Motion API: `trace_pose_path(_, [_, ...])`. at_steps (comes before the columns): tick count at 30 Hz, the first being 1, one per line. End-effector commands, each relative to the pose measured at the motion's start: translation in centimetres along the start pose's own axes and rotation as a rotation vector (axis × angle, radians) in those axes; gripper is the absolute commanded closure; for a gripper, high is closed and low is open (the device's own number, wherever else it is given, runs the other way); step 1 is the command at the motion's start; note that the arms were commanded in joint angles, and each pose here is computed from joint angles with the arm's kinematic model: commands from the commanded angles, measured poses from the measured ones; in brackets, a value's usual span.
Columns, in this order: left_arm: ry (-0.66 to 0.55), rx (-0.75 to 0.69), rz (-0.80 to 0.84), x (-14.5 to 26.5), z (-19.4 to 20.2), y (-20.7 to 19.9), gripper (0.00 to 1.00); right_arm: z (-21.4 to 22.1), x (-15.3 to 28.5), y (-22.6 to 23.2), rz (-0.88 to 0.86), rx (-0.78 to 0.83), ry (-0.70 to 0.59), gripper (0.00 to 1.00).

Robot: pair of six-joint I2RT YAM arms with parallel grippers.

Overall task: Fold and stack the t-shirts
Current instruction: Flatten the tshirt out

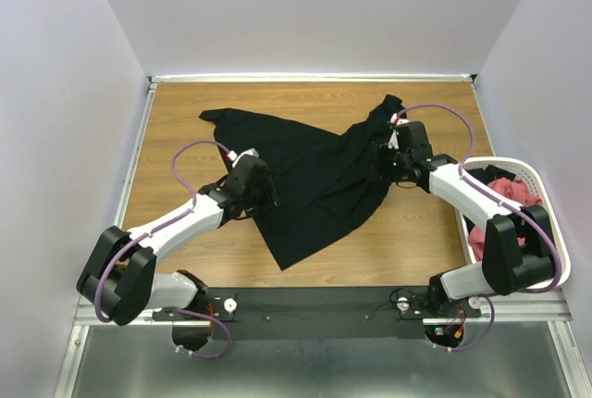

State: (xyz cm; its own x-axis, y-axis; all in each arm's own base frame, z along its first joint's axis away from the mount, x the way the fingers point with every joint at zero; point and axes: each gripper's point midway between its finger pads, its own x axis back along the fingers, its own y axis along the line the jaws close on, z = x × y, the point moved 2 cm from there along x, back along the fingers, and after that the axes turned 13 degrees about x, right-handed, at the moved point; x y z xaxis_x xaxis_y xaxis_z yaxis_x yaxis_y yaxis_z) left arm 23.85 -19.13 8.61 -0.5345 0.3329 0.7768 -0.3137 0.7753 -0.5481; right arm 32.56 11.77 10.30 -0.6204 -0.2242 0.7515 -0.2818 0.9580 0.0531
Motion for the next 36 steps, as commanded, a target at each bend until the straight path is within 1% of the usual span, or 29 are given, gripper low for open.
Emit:
trace_pose_path(1, [0.026,0.07,-0.022,-1.3,1.4,-0.6,0.42,1.7,0.6,1.5,-0.09,-0.023,0.03,0.19])
trace_pose_path(3, [0.063,0.07,-0.051,-1.8,2.6,-0.2,0.46,2.2,0.8,1.5,-0.091,-0.018,0.033,0.19])
trace_pose_path(6, [0.09,0.095,-0.104,-1.7,3.9,0.6,0.46,2.6,1.1,1.8,-0.109,-0.019,0.034,0.19])
trace_pose_path(17, [0.045,0.189,-0.253,0.2,4.4,3.0,0.45,2.6,1.4,2.1,-0.132,-0.008,0.029,0.19])
trace_pose_path(23, [0.029,0.171,-0.285,-0.4,4.1,3.3,0.45,3.0,1.2,2.3,-0.143,-0.002,0.041,0.19])
trace_pose_path(33, [0.041,0.125,-0.291,-1.8,3.9,2.4,0.45,3.1,1.3,2.3,-0.145,0.0,0.034,0.19])
trace_pose_path(36, [0.044,0.123,-0.296,-2.0,3.9,2.4,0.48,3.1,1.3,2.3,-0.147,0.0,0.034,0.19])
